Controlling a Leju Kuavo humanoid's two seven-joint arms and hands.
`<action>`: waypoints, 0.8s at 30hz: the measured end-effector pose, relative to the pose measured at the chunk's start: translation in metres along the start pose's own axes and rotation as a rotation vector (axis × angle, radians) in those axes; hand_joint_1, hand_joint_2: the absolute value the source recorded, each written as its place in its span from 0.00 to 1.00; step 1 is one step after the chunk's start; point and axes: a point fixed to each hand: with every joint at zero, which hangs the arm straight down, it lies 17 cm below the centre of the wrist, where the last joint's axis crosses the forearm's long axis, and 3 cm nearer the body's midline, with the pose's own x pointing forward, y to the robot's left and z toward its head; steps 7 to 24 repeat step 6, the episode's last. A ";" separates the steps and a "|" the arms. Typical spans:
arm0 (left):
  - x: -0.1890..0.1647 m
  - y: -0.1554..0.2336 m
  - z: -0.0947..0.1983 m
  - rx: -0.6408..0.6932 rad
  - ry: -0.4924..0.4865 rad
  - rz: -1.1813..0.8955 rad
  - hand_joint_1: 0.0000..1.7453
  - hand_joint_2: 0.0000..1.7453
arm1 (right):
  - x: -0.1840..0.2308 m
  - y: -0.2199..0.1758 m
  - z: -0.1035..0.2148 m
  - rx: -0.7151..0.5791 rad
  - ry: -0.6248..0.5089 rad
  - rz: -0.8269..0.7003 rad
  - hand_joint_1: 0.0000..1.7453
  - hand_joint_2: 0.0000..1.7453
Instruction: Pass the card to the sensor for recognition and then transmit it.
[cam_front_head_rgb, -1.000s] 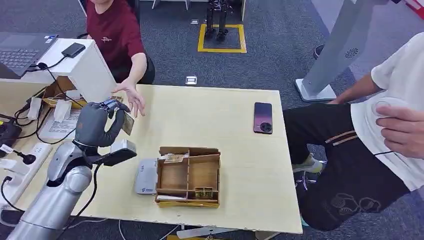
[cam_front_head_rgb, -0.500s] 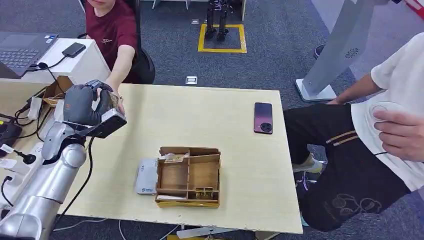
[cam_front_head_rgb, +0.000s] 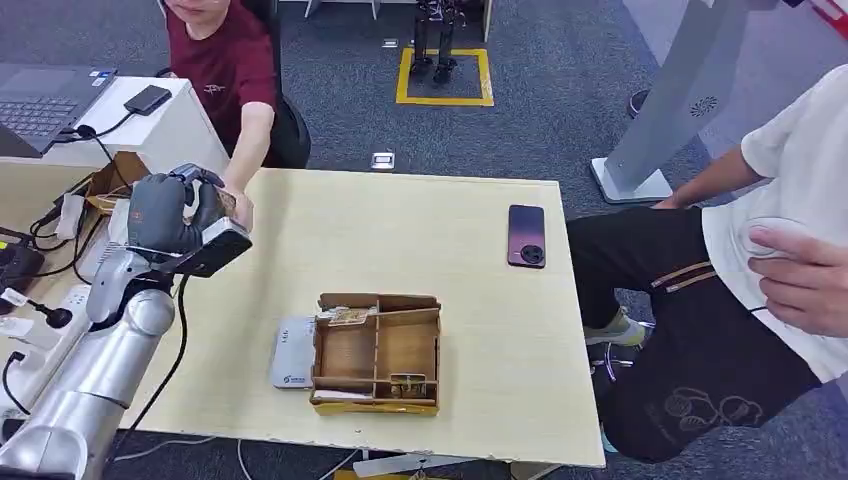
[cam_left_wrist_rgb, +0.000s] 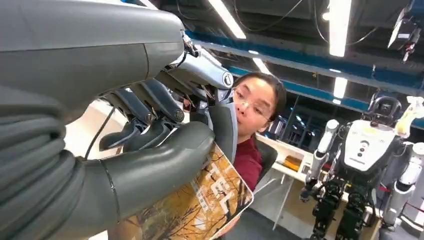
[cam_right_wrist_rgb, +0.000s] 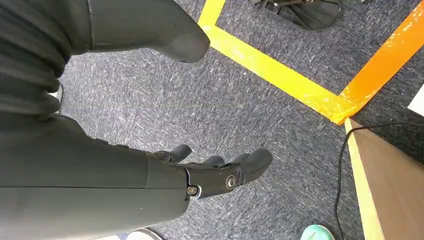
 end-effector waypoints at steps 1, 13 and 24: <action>0.000 0.000 0.000 -0.001 0.000 0.000 0.00 1.00 | 0.000 0.000 0.000 0.000 0.000 0.001 0.00 1.00; -0.001 0.000 0.001 0.012 0.007 -0.002 0.00 1.00 | 0.000 0.000 0.000 -0.001 0.000 0.001 0.00 1.00; -0.001 0.000 0.001 0.012 0.007 -0.002 0.00 1.00 | 0.000 0.000 0.000 -0.001 0.000 0.001 0.00 1.00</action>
